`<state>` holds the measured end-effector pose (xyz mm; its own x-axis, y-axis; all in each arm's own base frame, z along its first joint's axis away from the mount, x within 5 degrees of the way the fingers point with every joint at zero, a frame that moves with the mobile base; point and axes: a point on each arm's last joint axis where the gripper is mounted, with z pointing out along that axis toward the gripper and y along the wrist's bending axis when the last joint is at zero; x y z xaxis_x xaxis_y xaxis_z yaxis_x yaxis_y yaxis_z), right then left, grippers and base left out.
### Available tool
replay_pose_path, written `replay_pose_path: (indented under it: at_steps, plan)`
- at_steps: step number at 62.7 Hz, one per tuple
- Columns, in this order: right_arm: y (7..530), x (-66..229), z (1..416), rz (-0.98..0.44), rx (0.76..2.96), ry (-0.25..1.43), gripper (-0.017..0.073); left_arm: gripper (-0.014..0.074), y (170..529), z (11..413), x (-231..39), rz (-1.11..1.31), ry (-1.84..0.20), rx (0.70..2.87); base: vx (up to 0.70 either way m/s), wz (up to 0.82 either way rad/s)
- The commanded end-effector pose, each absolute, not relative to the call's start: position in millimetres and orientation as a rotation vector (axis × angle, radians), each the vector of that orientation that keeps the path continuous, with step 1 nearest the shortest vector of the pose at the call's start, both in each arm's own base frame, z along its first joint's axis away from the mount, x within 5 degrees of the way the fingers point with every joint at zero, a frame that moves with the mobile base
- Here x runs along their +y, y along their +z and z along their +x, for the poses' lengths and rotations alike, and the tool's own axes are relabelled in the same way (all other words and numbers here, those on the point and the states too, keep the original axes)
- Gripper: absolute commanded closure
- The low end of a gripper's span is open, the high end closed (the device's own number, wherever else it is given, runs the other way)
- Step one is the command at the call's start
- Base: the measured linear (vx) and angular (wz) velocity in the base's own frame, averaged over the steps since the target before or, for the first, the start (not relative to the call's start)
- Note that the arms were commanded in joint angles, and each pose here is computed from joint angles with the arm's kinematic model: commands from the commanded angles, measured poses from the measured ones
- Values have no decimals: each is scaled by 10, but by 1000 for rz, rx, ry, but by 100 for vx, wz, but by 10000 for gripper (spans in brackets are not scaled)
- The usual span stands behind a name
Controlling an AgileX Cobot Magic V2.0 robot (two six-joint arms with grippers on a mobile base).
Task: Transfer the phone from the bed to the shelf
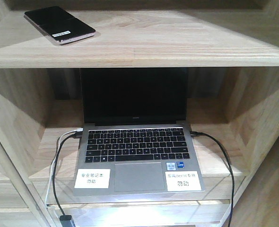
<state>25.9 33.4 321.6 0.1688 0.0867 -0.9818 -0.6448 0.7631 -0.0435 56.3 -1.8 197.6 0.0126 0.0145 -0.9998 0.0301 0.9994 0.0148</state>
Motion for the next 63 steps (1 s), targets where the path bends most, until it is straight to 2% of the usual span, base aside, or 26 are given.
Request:
replay_pose_path:
  at_steps: [1, 38, 47, 63]
  plan:
    - [3323, 299, 271, -466, 1267, 535, 564, 592, 2124, 541, -18, 21, -30, 1458, 0, 0]
    - [3325, 297, 272, -464, 1265, 533, 564, 592, 2124, 541, -18, 21, -30, 1458, 0, 0]
    - [3314, 288, 283, -495, 1261, 467, 564, 592, 2124, 541, -18, 21, -30, 1458, 0, 0]
    - [3287, 249, 318, -415, 1323, 483, 564, 592, 2124, 541, -18, 21, -30, 1458, 0, 0]
